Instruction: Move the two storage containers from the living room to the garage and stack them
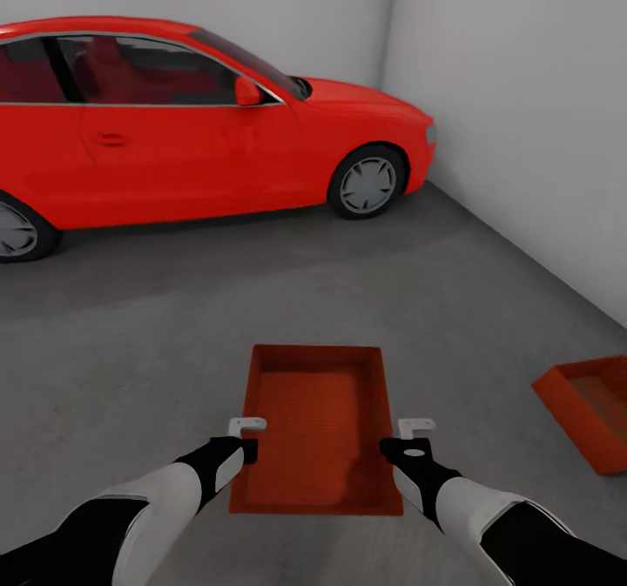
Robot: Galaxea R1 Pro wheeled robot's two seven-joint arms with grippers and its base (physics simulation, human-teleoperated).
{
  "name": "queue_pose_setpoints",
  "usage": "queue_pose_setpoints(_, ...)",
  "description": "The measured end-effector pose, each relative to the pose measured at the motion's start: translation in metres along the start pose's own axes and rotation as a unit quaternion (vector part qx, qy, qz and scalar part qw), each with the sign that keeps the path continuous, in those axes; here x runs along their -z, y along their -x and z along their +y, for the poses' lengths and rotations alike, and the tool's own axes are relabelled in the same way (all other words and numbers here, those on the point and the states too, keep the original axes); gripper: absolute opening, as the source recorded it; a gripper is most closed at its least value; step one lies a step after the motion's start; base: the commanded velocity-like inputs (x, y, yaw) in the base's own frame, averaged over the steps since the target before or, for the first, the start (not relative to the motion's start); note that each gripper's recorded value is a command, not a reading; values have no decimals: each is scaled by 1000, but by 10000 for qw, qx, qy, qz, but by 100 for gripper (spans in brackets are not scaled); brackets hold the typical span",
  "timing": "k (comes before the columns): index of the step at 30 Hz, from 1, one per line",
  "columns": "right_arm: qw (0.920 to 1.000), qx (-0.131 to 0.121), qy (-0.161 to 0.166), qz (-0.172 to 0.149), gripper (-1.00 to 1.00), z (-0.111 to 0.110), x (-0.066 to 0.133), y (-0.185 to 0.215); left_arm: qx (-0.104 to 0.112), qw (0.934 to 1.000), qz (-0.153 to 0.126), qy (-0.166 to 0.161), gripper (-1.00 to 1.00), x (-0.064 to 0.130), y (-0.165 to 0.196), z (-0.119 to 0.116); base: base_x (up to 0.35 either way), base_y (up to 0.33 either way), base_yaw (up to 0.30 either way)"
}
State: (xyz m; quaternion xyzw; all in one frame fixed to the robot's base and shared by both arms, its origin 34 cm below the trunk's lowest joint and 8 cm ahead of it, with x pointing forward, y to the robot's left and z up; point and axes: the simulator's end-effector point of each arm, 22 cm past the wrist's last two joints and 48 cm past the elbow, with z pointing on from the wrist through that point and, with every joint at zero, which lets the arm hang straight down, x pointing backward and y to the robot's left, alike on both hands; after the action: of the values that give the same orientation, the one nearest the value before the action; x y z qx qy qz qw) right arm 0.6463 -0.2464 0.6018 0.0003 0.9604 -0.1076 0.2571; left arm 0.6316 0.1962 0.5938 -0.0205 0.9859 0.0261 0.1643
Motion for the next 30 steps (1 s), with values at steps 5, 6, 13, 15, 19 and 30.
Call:
queue_pose_setpoints(5, 10000, 0, 0, 0, -100, 0, 0, 0, -1, 10000, -1, 0, -100, 0, 0, 0, 322, 0, -250)
queue_pose_setpoints(6, 10000, 1, 0, -1, -100, 0, 0, 0, -4, 10000, -3, 1, -100, 0, 0, 0, 322, 0, -250)
queue_pose_setpoints(13, 10000, 0, 0, 0, -100, 0, 0, 0, -1, 10000, -1, 0, -100, 0, 0, 0, 322, 0, -250)
queue_pose_setpoints(15, 10000, 0, 0, 0, -100, 0, 0, 0, -1, 10000, -1, 0, -100, 0, 0, 0, 322, 0, -250)
queue_pose_setpoints(19, 10000, 1, 0, 0, -100, 0, 0, 0, -3, 10000, -2, 0, -100, 0, 0, 0, 322, 0, -250)
queue_pose_setpoints(30, 10000, -15, -9, 3, -100, 0, 0, 0, -9, 10000, -3, -1, -100, 0, 0, -1, 322, 0, -250)
